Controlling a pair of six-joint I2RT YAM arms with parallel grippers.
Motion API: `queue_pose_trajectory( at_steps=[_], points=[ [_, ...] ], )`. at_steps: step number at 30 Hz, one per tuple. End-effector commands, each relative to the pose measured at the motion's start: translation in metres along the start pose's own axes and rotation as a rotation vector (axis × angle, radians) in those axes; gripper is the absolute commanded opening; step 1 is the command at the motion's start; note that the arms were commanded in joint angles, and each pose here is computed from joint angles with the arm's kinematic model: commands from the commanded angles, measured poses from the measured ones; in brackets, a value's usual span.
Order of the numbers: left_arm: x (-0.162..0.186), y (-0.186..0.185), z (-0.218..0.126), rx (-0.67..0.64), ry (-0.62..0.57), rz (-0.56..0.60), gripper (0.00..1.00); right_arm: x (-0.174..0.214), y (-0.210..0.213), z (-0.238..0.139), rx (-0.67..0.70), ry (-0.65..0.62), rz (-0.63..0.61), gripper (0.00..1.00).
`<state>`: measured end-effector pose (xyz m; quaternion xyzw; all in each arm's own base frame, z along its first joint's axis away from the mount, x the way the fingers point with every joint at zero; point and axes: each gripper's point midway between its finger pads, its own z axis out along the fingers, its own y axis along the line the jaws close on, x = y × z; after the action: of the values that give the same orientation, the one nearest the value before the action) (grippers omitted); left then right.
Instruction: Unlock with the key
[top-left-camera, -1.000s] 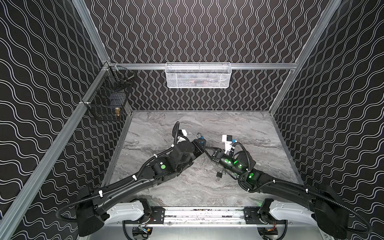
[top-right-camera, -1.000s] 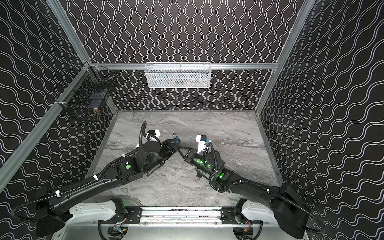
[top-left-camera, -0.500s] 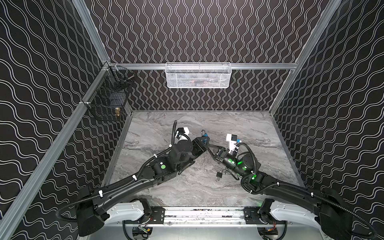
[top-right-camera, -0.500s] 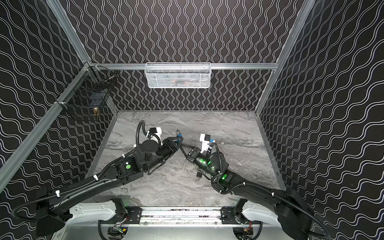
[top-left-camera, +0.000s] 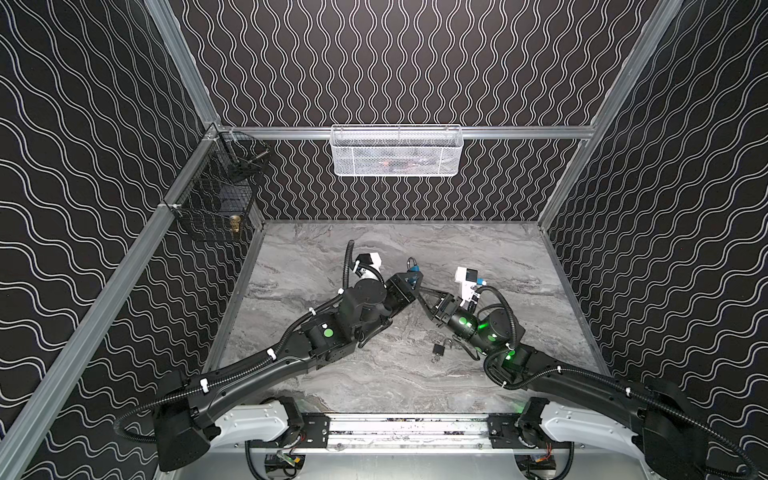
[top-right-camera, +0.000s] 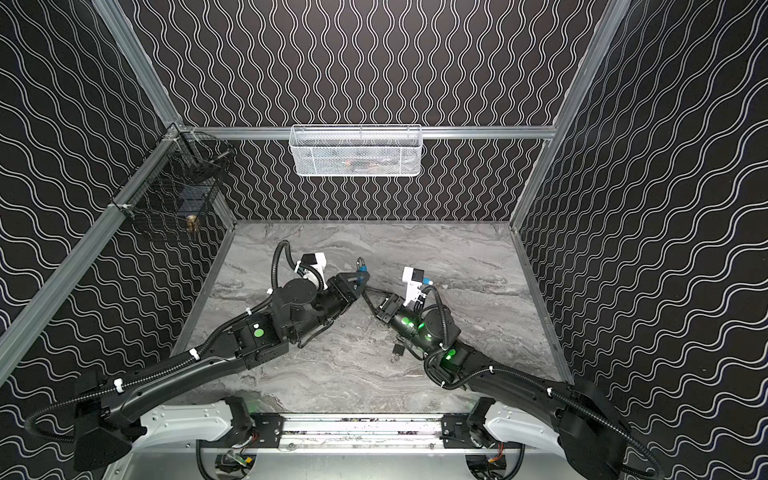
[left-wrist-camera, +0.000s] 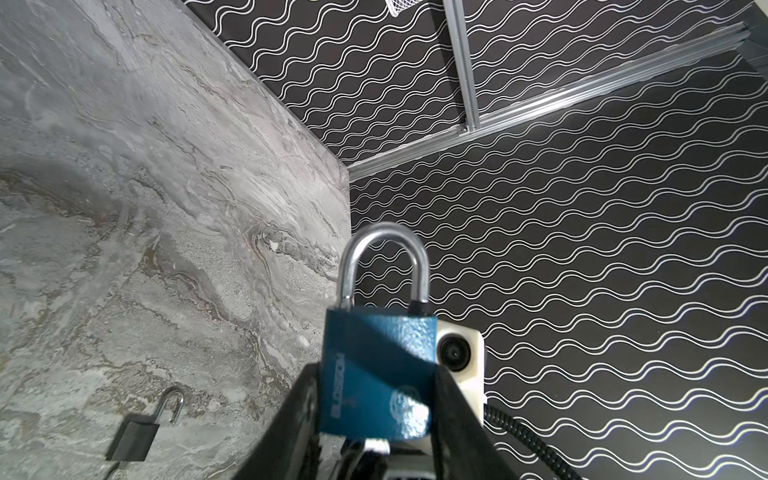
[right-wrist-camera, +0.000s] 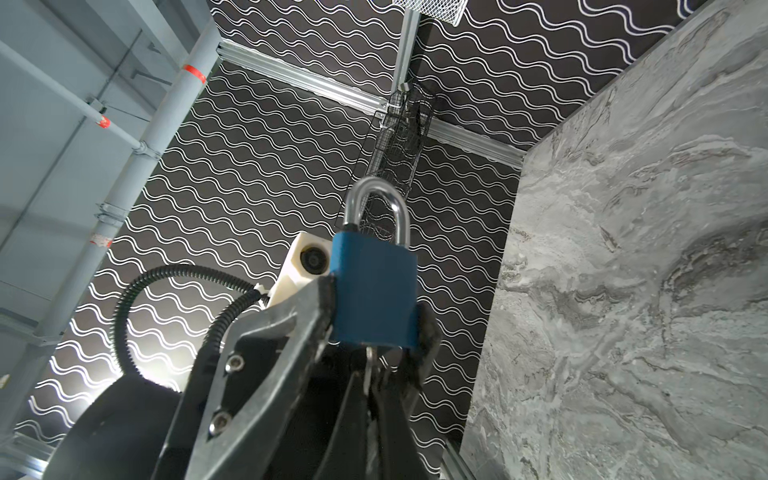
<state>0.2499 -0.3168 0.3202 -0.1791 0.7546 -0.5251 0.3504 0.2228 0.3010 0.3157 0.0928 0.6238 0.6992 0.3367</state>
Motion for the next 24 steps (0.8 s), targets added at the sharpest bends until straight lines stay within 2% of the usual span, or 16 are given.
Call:
queue_pose_trajectory(
  at_steps=[1, 6, 9, 15, 20, 22, 24],
  points=[
    [0.052, -0.025, -0.009, 0.126, 0.292, -0.023, 0.0, 0.022, 0.043, -0.005, -0.188, 0.134, 0.002, 0.0],
    [0.052, -0.034, -0.01, 0.156, 0.305, -0.019, 0.0, 0.014, 0.036, -0.011, -0.151, 0.09, 0.019, 0.0],
    [0.051, -0.031, -0.012, 0.162, 0.296, -0.029, 0.0, 0.013, 0.034, -0.012, -0.125, 0.087, -0.012, 0.0],
    [0.044, -0.017, -0.011, 0.071, 0.258, 0.053, 0.0, 0.016, 0.021, -0.005, -0.022, 0.121, -0.117, 0.0],
    [0.025, 0.004, -0.015, -0.035, 0.171, 0.164, 0.0, 0.018, 0.0, -0.007, 0.084, 0.14, -0.204, 0.0],
    [0.015, 0.012, -0.017, -0.078, 0.137, 0.207, 0.0, 0.02, -0.001, -0.008, 0.08, 0.152, -0.225, 0.04],
    [0.002, 0.022, -0.021, -0.132, 0.1, 0.248, 0.0, 0.02, -0.005, -0.009, 0.109, 0.161, -0.251, 0.14]
  ],
)
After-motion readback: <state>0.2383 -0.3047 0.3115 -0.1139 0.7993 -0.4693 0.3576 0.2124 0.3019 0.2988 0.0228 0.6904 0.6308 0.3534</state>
